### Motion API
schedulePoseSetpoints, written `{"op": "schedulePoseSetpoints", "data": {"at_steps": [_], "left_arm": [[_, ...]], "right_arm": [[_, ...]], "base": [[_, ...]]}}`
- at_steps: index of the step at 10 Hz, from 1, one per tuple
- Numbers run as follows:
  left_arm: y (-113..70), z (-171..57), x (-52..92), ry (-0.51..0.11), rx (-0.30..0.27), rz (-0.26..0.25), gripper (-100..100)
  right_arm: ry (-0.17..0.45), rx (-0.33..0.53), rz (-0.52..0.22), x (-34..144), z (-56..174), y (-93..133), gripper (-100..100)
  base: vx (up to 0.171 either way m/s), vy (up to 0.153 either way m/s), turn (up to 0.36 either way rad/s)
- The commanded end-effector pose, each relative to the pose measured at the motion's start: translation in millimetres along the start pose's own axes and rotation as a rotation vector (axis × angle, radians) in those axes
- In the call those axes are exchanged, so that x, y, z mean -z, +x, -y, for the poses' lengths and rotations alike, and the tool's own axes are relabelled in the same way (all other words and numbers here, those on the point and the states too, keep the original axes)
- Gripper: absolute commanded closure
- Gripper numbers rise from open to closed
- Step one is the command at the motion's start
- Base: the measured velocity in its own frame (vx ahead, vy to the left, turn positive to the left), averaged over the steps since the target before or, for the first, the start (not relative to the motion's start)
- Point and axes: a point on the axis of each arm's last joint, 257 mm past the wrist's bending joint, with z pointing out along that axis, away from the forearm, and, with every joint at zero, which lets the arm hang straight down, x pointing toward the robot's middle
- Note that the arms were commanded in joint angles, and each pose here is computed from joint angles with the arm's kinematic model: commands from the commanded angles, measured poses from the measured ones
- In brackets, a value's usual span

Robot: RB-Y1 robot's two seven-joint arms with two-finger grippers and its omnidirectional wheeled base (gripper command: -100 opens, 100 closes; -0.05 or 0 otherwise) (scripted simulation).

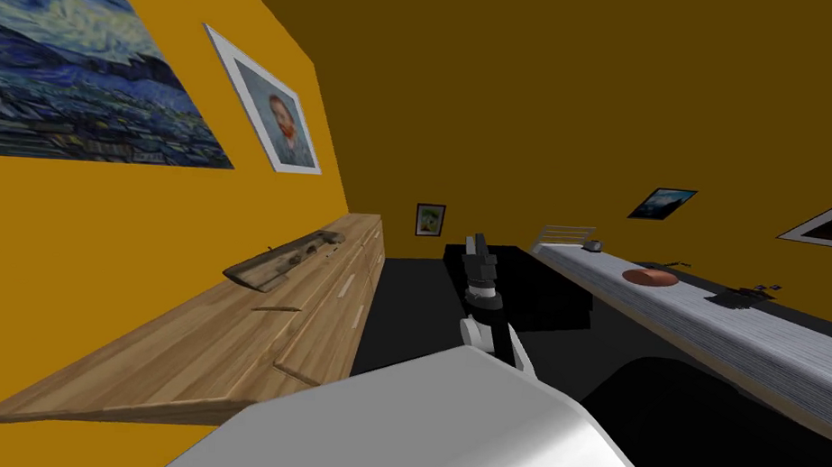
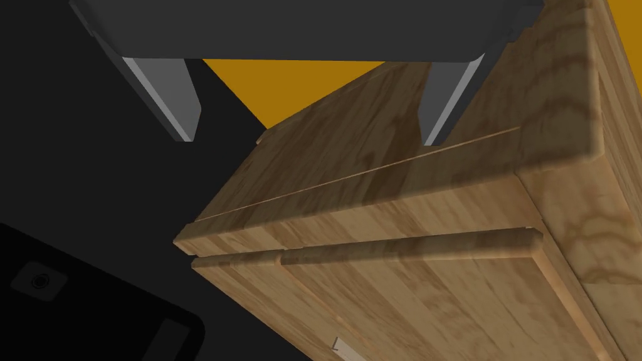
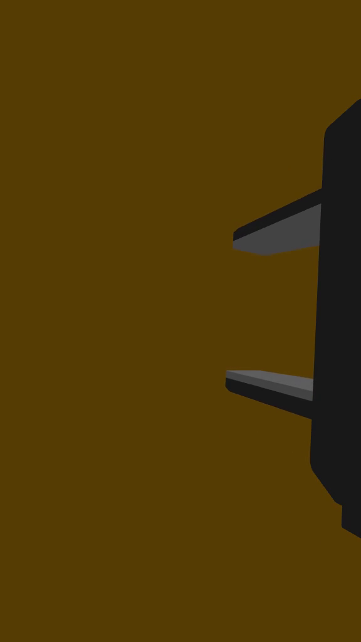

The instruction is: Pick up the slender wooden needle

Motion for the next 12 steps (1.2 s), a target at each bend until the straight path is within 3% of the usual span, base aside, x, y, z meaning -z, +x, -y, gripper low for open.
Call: {"op": "schedulePoseSetpoints", "data": {"at_steps": [1,3,4,5,7,8,9,10,12], "left_arm": [[-13.8,-27,20.7,-0.083,0.03,0.024,-100],[-17.0,-37,31.1,-0.107,0.036,0.039,-100],[-27.6,-58,49.5,-0.171,0.059,0.059,-100],[-29.2,-63,56.1,-0.185,0.063,0.068,-100],[-50.8,-102,99.4,-0.309,0.105,0.116,-100],[-52.1,-108,109.9,-0.329,0.11,0.128,-100],[-62.7,-125,135.0,-0.389,0.128,0.155,-100],[-63.0,-126,137.7,-0.394,0.129,0.158,-100],[-83.3,-153,192.2,-0.512,0.158,0.214,-100]], "right_arm": [[0.0,0.0,0.0,0.0,0,0,0],[0.0,0.0,0.0,0.0,0,0,0],[0.0,0.0,0.0,0.0,0,0,0],[0.0,0.0,0.0,0.0,0,0,0],[0.0,0.0,0.0,0.0,0,0,0],[0.0,0.0,0.0,0.0,0,0,0],[0.0,0.0,0.0,0.0,0,0,0],[0.0,0.0,0.0,0.0,0,0,0],[0.0,0.0,0.0,0.0,0,0,0]], "base": [[0.128,-0.11,-0.164],[0.079,-0.04,-0.027],[0.09,-0.042,-0.176],[0.113,-0.041,-0.107],[0.175,-0.083,-0.241],[0.17,-0.079,-0.102],[0.15,-0.084,-0.194],[0.117,-0.045,-0.073],[0.16,-0.026,-0.249]]}}
